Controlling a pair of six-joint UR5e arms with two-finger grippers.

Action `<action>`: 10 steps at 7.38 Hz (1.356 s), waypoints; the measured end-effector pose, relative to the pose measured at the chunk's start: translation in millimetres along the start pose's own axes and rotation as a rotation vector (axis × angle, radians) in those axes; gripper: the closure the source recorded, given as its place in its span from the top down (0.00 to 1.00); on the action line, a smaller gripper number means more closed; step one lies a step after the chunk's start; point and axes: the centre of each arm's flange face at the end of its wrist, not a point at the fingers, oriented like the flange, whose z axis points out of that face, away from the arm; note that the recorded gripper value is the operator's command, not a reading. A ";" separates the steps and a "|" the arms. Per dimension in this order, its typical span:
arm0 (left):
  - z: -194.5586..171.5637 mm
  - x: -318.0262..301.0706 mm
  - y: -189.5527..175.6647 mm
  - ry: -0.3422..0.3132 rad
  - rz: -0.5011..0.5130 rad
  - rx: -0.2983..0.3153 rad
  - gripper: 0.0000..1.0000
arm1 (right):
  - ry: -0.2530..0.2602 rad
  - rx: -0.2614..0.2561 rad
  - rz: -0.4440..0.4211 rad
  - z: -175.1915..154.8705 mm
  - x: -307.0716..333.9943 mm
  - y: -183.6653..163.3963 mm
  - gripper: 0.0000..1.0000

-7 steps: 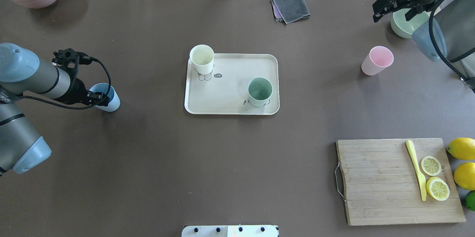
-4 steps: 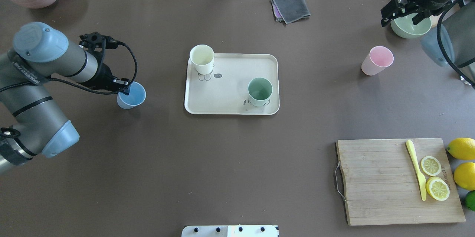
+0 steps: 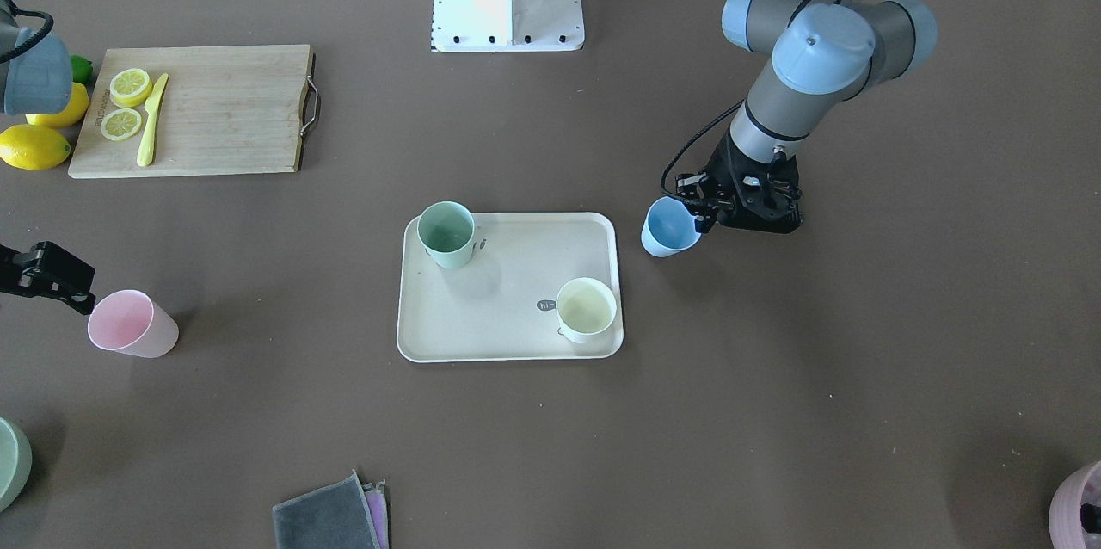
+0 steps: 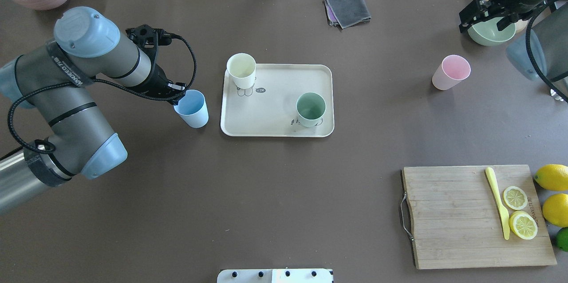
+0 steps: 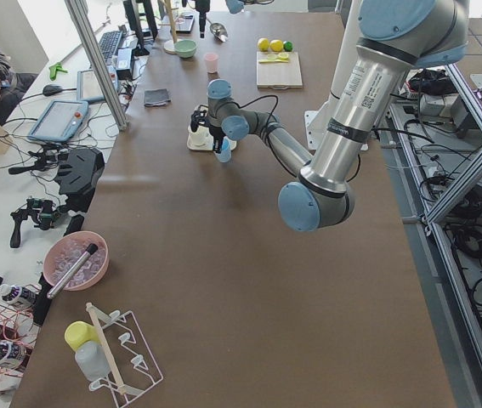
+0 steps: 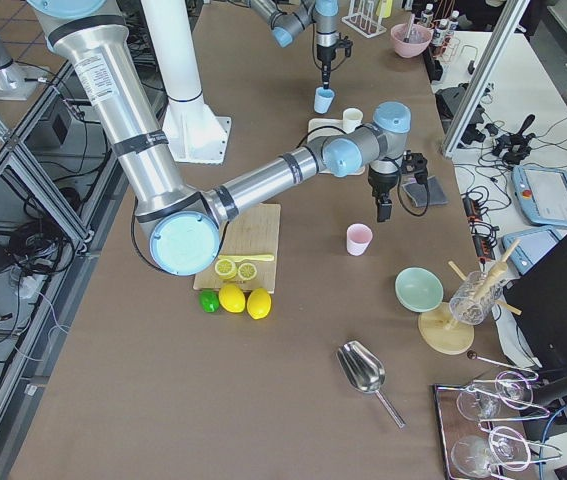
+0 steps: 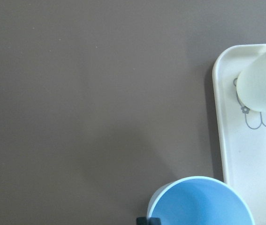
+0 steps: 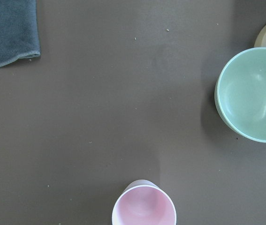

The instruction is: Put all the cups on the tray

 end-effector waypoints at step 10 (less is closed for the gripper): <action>13.5 116.9 16.1 -0.005 -0.111 0.115 0.98 | 0.015 -0.030 0.003 15.6 18.6 8.5 1.00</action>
